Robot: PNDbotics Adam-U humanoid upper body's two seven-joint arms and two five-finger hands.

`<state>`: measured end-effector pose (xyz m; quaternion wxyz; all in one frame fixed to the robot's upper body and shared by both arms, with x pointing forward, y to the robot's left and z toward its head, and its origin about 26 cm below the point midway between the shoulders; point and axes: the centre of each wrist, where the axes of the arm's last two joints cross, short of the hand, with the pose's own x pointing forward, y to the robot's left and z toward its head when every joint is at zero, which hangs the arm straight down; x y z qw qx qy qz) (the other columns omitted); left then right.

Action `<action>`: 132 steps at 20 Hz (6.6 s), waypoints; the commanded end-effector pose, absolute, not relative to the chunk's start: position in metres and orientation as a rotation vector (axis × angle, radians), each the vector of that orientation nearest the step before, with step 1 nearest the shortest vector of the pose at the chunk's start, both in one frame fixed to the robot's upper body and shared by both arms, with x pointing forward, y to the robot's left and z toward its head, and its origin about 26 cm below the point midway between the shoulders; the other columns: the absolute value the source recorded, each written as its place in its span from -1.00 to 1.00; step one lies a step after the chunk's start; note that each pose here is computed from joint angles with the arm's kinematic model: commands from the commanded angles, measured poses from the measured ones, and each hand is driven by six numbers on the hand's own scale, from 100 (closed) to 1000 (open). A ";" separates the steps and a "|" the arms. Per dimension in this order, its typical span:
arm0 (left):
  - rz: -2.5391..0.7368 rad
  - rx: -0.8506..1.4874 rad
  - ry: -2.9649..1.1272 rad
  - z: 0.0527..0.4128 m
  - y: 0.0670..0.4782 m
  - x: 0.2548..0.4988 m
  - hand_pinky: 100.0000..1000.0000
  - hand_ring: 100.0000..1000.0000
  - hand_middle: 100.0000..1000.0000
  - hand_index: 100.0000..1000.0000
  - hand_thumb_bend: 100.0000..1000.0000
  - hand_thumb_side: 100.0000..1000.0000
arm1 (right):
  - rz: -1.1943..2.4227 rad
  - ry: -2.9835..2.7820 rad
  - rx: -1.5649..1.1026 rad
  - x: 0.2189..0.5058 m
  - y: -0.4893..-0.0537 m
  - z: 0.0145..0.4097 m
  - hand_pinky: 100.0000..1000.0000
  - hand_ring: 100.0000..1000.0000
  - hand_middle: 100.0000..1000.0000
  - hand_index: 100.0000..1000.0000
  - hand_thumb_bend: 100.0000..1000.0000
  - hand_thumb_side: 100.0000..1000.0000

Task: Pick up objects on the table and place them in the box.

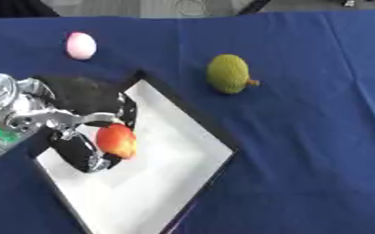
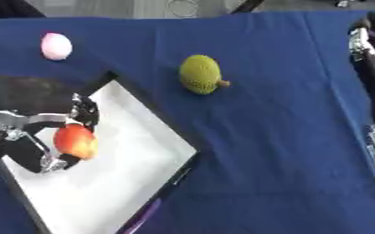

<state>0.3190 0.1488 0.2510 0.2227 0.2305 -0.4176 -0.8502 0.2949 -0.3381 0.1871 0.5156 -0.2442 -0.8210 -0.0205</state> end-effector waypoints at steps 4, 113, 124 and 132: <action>-2.317 0.642 -1.126 0.247 0.157 0.324 0.81 0.71 0.60 0.46 -1.00 -0.26 | -0.040 -1.987 -0.603 0.294 -0.338 0.192 0.74 0.74 0.68 0.76 -1.00 0.22; -1.441 1.259 -1.495 0.433 0.249 0.419 0.52 0.48 0.23 -0.22 -0.70 -1.00 | 0.074 -2.019 -0.556 0.295 -0.326 0.207 0.74 0.74 0.68 0.75 -1.00 0.19; -1.804 1.054 -1.847 0.426 0.190 0.290 0.48 0.43 0.18 -0.22 -0.77 -1.00 | 0.075 -2.016 -0.571 0.294 -0.332 0.209 0.74 0.74 0.68 0.75 -1.00 0.18; -1.999 0.858 -1.696 0.384 0.199 0.281 0.46 0.42 0.19 -0.22 -0.83 -1.00 | 0.062 -2.006 -0.578 0.293 -0.335 0.206 0.74 0.74 0.68 0.75 -1.00 0.17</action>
